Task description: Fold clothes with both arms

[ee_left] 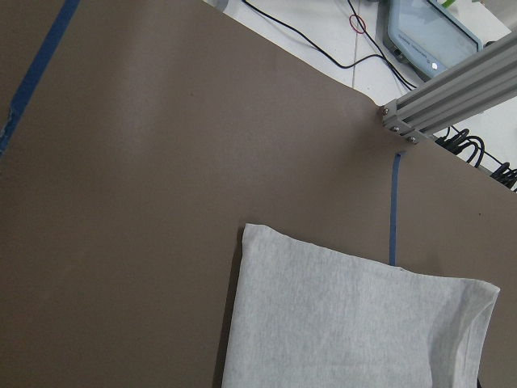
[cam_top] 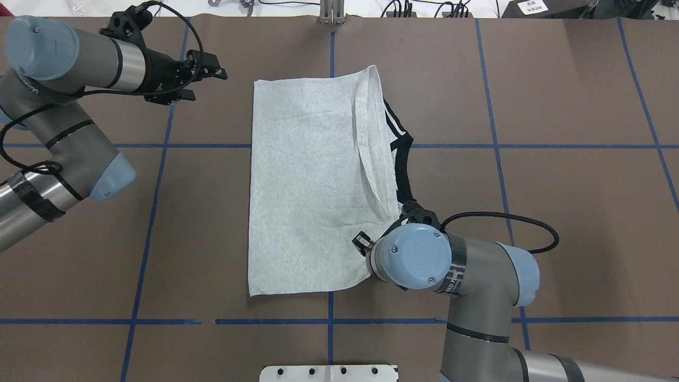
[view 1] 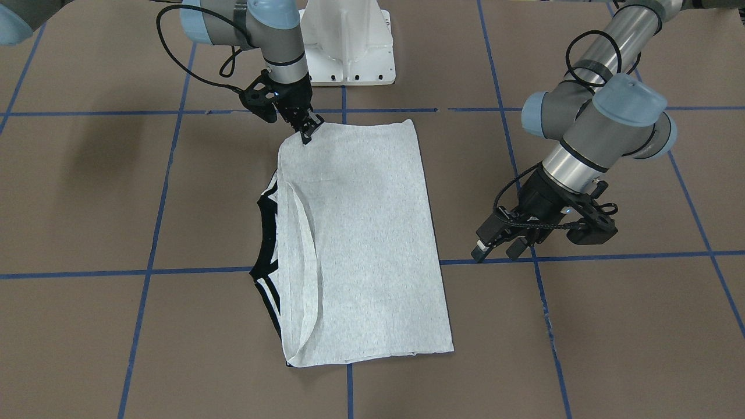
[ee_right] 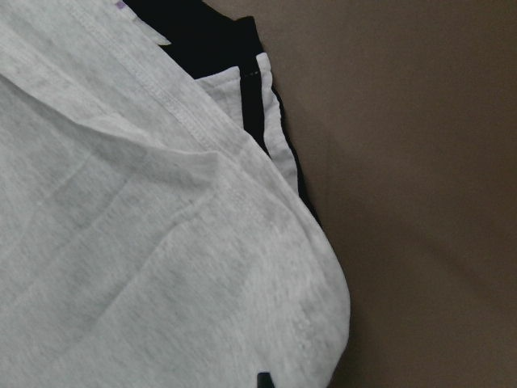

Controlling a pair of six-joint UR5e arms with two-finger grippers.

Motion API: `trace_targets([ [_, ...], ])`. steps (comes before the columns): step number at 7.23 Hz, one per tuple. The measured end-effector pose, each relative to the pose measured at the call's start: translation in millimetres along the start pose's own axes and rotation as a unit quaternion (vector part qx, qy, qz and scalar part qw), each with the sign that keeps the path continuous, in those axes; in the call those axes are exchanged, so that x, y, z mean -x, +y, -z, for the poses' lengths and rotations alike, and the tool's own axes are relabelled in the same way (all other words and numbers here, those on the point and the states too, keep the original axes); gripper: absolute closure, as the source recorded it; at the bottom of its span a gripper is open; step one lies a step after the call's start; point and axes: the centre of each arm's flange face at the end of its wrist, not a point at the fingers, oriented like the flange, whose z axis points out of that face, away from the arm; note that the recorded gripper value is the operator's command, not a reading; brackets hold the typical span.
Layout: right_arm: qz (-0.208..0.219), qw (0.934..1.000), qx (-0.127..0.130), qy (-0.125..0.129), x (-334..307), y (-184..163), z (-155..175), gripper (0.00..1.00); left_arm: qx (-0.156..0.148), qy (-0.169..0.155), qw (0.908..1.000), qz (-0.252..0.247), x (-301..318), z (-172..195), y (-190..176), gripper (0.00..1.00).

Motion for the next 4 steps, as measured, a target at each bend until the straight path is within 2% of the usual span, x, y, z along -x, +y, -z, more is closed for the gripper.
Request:
trace_targets([
  [1, 0.000, 1.0000, 0.002, -0.003, -1.7, -1.8, 5.7, 1.00, 0.018, -0.004, 0.9992, 0.035, -10.3, -2.2, 28.3, 0.02],
  [2, 0.000, 1.0000, 0.003, -0.005, -3.7, -3.1, 9.0, 1.00, 0.036, -0.023, 0.9972, 0.061, -26.3, -9.4, 75.6, 0.02],
  [4, 0.000, 1.0000, 0.003, -0.004, -7.0, -5.3, 9.8, 1.00, 0.060, -0.087, 0.9912, 0.080, -53.4, -10.9, 180.8, 0.02],
])
